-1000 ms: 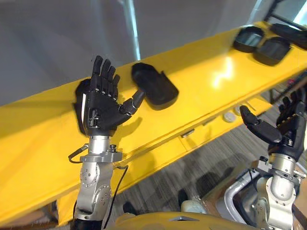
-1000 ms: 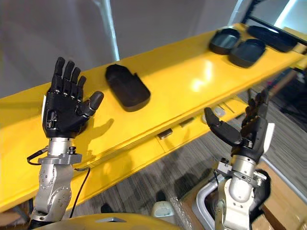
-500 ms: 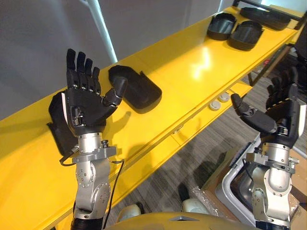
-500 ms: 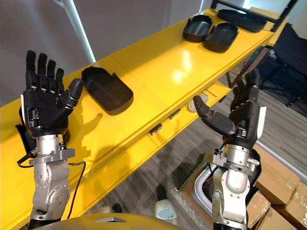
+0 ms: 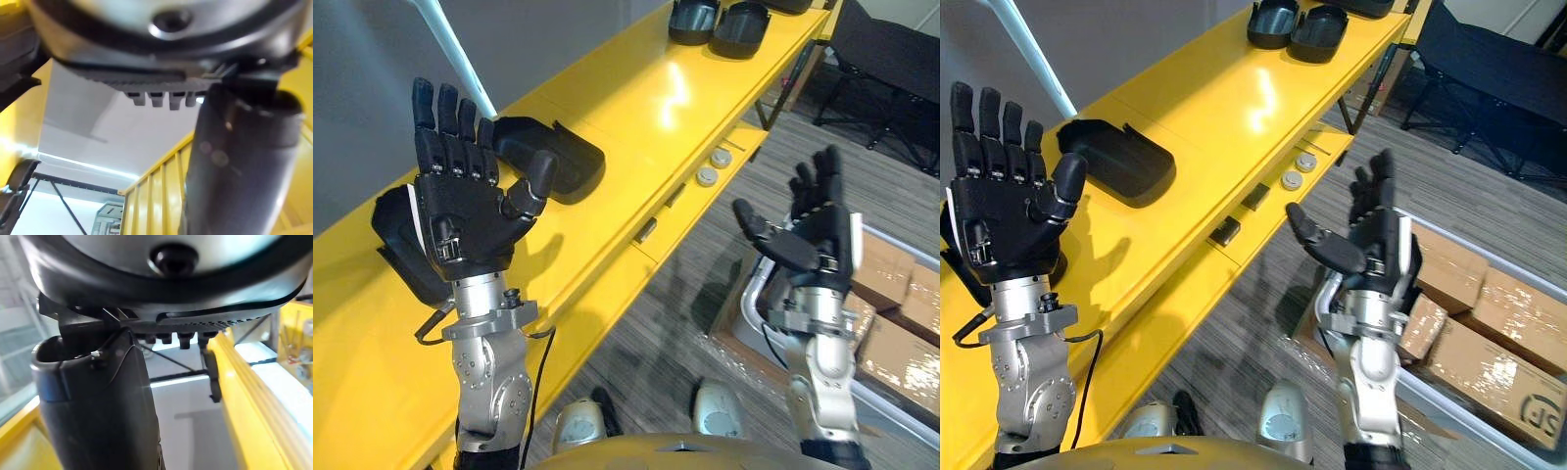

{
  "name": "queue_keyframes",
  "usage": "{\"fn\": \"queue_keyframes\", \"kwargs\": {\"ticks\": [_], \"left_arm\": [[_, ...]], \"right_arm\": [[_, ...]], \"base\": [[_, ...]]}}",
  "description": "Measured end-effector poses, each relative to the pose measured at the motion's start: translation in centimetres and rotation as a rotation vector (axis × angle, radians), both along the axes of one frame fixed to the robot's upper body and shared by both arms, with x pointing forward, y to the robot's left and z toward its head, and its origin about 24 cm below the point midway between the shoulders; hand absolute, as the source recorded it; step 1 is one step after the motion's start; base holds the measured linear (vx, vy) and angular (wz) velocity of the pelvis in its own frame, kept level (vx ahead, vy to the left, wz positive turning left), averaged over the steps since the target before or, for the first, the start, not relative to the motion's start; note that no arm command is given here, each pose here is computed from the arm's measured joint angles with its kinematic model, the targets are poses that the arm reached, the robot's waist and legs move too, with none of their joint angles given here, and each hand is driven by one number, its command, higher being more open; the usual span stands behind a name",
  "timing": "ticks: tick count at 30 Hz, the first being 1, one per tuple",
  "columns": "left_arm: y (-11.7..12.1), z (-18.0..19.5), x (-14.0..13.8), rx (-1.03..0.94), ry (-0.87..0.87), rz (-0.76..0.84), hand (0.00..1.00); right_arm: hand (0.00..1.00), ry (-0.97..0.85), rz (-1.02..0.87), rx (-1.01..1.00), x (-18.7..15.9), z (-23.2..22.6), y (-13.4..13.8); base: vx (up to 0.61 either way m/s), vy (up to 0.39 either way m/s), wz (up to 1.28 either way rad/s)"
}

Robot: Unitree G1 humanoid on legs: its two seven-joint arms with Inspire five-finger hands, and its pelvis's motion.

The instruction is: Walk over and take three plastic housings, then place them on the shelf

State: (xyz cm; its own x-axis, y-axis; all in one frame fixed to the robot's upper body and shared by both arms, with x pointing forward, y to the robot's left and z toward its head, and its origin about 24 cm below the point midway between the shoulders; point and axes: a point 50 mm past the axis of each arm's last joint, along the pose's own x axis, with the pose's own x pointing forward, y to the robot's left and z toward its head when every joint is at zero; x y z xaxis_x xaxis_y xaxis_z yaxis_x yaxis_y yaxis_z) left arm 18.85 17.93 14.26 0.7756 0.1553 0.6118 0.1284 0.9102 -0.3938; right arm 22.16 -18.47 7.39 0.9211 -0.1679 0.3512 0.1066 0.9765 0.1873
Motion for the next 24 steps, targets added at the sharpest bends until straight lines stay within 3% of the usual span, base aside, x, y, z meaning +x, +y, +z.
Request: {"fn": "queue_keyframes", "kwargs": {"ticks": [5, 10, 17, 24], "left_arm": [[0.2, -2.9, 0.4, -0.150, 0.121, -0.067, 1.00], [-3.9, -4.5, 0.9, -0.259, 0.213, -0.224, 1.00], [-4.1, -4.0, 0.3, -0.197, 0.203, -0.241, 1.00], [-3.8, -4.2, 0.2, -0.121, 0.216, -0.268, 1.00]], "right_arm": [[1.00, 0.097, 0.059, -0.085, -0.5, -2.0, 2.8], [1.00, 0.206, 0.020, -0.185, -1.1, -3.0, -0.2], [1.00, 0.292, 0.015, -0.134, -3.9, -3.7, -0.3], [1.00, 0.446, -0.035, -0.086, -3.0, -6.4, 0.5]], "base": [[-0.08, -0.516, -0.55], [-0.06, -0.502, -0.74], [-0.02, -0.022, -0.73], [-0.05, 0.079, -0.22]]}}
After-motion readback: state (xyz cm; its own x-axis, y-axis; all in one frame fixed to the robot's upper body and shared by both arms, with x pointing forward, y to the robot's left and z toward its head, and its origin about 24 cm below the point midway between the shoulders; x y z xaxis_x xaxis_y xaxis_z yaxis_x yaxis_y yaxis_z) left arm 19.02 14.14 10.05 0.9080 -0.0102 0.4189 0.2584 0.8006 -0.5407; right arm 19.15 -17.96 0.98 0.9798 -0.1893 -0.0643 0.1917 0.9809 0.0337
